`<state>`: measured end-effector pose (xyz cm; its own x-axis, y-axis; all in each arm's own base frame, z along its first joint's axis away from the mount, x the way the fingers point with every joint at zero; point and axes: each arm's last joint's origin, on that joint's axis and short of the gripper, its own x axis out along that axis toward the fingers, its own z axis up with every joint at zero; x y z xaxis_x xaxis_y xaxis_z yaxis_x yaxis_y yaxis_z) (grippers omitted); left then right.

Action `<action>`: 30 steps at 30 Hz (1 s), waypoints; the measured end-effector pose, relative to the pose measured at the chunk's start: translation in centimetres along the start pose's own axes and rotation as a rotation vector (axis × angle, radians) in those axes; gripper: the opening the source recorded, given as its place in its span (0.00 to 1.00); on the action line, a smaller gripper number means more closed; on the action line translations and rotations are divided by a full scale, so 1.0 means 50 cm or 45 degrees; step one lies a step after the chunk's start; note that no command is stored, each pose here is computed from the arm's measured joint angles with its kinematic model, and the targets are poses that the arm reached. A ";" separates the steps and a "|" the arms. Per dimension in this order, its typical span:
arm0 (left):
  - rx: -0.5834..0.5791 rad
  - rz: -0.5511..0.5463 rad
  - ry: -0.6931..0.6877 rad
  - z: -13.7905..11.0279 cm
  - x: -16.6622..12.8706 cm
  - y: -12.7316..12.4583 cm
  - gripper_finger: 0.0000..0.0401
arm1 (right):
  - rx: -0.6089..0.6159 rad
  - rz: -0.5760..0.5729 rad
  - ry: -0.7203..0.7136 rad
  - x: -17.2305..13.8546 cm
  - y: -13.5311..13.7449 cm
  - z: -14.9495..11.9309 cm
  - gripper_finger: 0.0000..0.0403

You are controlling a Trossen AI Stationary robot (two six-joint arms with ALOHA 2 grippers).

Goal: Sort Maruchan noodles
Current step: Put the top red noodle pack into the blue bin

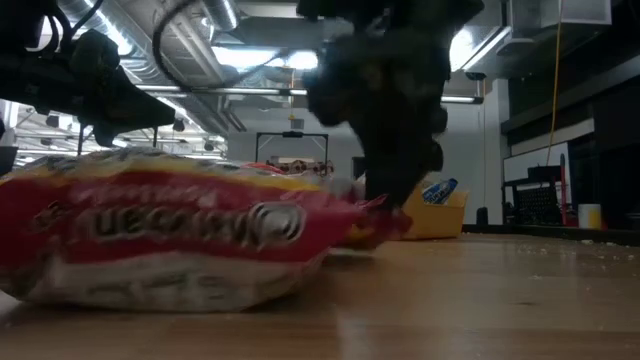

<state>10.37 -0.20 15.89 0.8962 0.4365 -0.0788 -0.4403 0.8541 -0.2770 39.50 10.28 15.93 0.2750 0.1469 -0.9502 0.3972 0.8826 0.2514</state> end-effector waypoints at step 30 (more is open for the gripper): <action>-0.034 0.001 0.000 0.000 0.000 0.000 0.18 | -0.174 -0.214 -0.618 -0.291 -0.263 0.267 0.00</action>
<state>10.37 -0.19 15.89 0.8958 0.4375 -0.0788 -0.4397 0.8458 -0.3020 41.95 -9.43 28.90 0.6040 -0.1965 -0.7723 0.3617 0.9312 0.0460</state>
